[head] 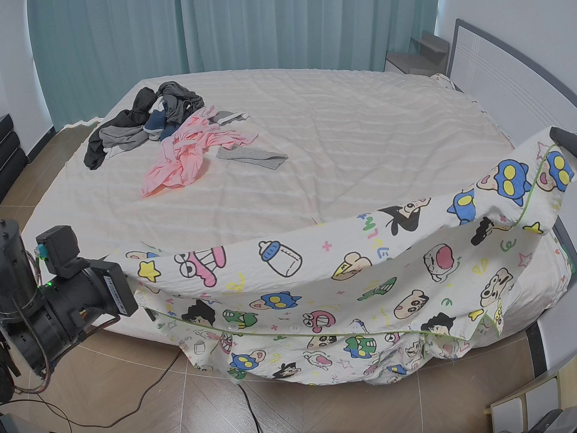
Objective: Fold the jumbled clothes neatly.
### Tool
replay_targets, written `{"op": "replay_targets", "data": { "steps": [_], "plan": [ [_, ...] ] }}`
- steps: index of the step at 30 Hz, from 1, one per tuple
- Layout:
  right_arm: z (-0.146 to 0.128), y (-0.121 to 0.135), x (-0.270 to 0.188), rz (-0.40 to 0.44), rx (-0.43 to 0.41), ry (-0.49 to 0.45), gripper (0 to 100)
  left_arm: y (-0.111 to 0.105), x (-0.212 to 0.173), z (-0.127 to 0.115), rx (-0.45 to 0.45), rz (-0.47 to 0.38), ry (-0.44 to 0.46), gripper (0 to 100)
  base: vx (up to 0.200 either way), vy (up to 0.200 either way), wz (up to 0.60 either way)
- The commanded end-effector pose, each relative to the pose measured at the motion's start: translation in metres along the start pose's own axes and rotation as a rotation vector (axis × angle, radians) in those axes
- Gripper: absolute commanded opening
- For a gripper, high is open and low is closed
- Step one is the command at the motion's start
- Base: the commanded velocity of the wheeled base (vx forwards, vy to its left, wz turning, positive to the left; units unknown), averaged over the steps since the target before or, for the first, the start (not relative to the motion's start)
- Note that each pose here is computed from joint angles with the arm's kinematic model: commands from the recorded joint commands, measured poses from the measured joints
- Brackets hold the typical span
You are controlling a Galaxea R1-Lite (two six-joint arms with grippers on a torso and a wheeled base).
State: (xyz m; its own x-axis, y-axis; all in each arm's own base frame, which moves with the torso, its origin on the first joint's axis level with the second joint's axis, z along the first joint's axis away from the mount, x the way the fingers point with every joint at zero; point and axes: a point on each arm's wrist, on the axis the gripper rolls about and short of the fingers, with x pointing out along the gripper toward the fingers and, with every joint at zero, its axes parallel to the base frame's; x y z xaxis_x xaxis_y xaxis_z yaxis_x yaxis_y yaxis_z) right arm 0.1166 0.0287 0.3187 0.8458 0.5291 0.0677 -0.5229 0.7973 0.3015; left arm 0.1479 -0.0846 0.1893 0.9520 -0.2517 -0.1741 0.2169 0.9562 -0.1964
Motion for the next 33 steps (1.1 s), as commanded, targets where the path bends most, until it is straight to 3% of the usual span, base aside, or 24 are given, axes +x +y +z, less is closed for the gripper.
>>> {"op": "replay_targets", "data": {
  "steps": [1, 8, 22, 33],
  "plan": [
    [-0.010, -0.023, 0.023, -0.053, 0.046, 0.057, 0, -0.004, 0.033, -0.018, 0.017, 0.028, 0.079, 0, 0.200, 0.000, 0.00],
    [-0.010, -0.045, 0.051, -0.080, 0.046, 0.037, 0, -0.005, 0.080, -0.016, -0.011, 0.060, 0.010, 0, 0.200, 0.000, 0.00],
    [0.009, -0.068, 0.100, -0.070, 0.040, 0.011, 0, 0.002, 0.158, -0.015, -0.022, 0.131, -0.001, 0, 0.200, 0.000, 0.00],
    [-0.025, -0.119, 0.161, -0.141, 0.105, 0.136, 0, 0.017, 0.241, -0.037, -0.022, 0.191, 0.017, 0, 0.200, 0.000, 0.00]
  ]
}}
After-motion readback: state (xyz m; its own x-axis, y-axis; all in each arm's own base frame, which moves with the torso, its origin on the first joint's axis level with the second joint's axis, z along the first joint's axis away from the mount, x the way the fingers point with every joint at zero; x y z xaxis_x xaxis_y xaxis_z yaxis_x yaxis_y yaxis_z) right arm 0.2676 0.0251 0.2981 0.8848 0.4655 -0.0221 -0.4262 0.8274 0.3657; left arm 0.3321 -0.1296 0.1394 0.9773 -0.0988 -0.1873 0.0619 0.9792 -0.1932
